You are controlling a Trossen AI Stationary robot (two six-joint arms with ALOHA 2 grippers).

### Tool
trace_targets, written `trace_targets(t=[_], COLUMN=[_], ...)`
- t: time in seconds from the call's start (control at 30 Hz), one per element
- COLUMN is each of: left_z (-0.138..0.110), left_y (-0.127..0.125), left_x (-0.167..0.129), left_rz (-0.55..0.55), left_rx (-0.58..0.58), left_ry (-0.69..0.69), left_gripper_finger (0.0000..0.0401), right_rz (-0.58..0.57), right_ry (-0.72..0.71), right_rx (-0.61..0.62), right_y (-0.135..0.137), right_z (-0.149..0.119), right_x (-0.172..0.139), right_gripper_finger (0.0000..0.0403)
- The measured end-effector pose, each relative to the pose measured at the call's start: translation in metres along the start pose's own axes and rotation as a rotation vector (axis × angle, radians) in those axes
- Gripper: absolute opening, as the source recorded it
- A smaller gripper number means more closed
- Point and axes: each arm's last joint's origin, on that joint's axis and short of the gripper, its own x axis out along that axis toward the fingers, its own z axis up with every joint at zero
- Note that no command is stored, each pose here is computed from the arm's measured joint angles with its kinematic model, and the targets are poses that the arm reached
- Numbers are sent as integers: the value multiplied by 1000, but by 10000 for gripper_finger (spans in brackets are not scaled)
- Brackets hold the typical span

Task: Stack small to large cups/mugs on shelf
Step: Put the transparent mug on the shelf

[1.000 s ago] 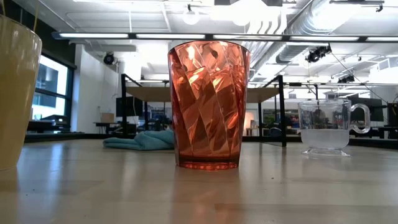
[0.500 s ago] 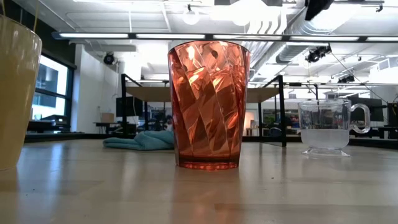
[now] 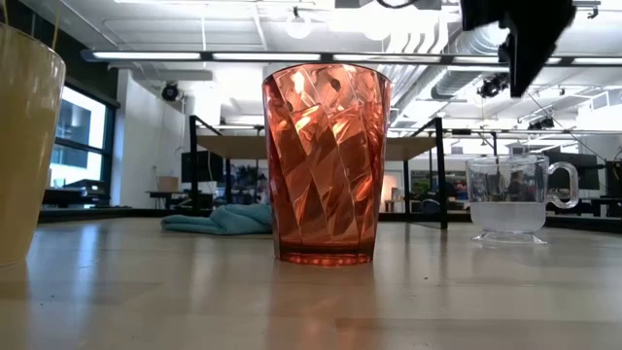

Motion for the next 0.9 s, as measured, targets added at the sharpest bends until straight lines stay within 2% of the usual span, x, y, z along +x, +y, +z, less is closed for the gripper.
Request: trace_targets(t=[0.4, 0.63, 0.9], left_z=[2, 2, 2], left_y=[3, 3, 3], left_x=[-13, -13, -13], left_rz=[2, 3, 3], left_rx=[-35, -36, -36], left_ry=[-46, -44, -47], left_gripper_finger=[1, 1, 1], right_rz=[-52, -35, -37], right_ry=[-26, -20, 6], right_rx=[66, 87, 191], right_y=[-1, -1, 1], right_z=[-7, -8, -7], right_x=[27, 35, 40], right_gripper_finger=[158, 158, 158])
